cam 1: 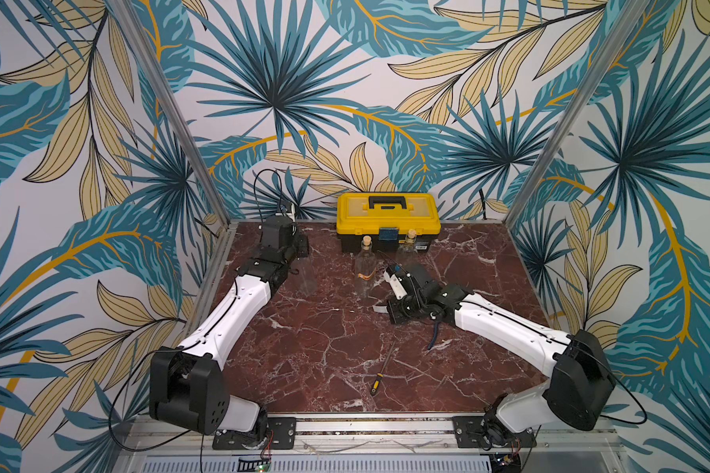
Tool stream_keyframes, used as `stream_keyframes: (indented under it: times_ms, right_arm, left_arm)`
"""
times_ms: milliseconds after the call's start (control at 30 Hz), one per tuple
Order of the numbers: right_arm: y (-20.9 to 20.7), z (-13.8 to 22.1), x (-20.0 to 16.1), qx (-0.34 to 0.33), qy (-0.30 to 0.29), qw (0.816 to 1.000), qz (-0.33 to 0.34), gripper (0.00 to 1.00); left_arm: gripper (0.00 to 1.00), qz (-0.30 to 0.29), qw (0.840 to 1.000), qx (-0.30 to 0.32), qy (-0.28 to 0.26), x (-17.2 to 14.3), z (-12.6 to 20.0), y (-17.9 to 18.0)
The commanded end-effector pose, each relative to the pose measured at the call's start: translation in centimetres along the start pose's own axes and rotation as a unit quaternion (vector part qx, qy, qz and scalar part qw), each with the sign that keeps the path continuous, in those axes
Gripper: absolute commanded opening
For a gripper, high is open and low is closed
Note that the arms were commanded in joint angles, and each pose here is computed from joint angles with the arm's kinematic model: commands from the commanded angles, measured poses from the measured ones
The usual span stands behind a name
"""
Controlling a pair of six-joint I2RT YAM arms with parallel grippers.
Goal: Remove the label from the bottle
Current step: Place the bottle at the center of the board, then place the label at the center of the board.
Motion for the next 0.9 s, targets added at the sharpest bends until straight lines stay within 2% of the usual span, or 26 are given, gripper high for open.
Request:
stream_keyframes:
  times_ms: [0, 200, 400, 567, 867]
  right_arm:
    - [0.1, -0.3, 0.2, 0.006, -0.001, 1.000, -0.004, 0.00]
    - [0.1, -0.5, 0.2, 0.007, 0.000, 1.000, -0.004, 0.00]
    - [0.1, -0.7, 0.3, 0.009, 0.001, 1.000, -0.005, 0.00]
    - [0.2, -0.9, 0.4, 0.009, 0.003, 1.000, -0.003, 0.00]
    - [0.1, -1.1, 0.4, 0.005, 0.005, 1.000, -0.003, 0.00]
  left_arm:
    - [0.00, 0.012, 0.999, -0.003, -0.034, 0.9, 0.0, 0.2]
    - [0.02, 0.015, 1.000, -0.008, -0.021, -0.1, -0.1, 0.1]
    - [0.20, 0.018, 1.000, -0.010, -0.017, -0.8, 0.3, 0.2]
    - [0.42, 0.018, 1.000, -0.011, -0.015, -1.2, 0.6, 0.2]
    - [0.52, 0.020, 0.999, -0.012, -0.024, -1.0, 1.5, 0.3]
Point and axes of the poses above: each gripper's point midway between its finger pads, its own z axis back along the fingers, its own y axis along the line the jaws close on, x = y × z, the point moved 10 cm from there along z, back along the fingers, and after that the axes turned 7 degrees about -z, right-handed, at the moved point
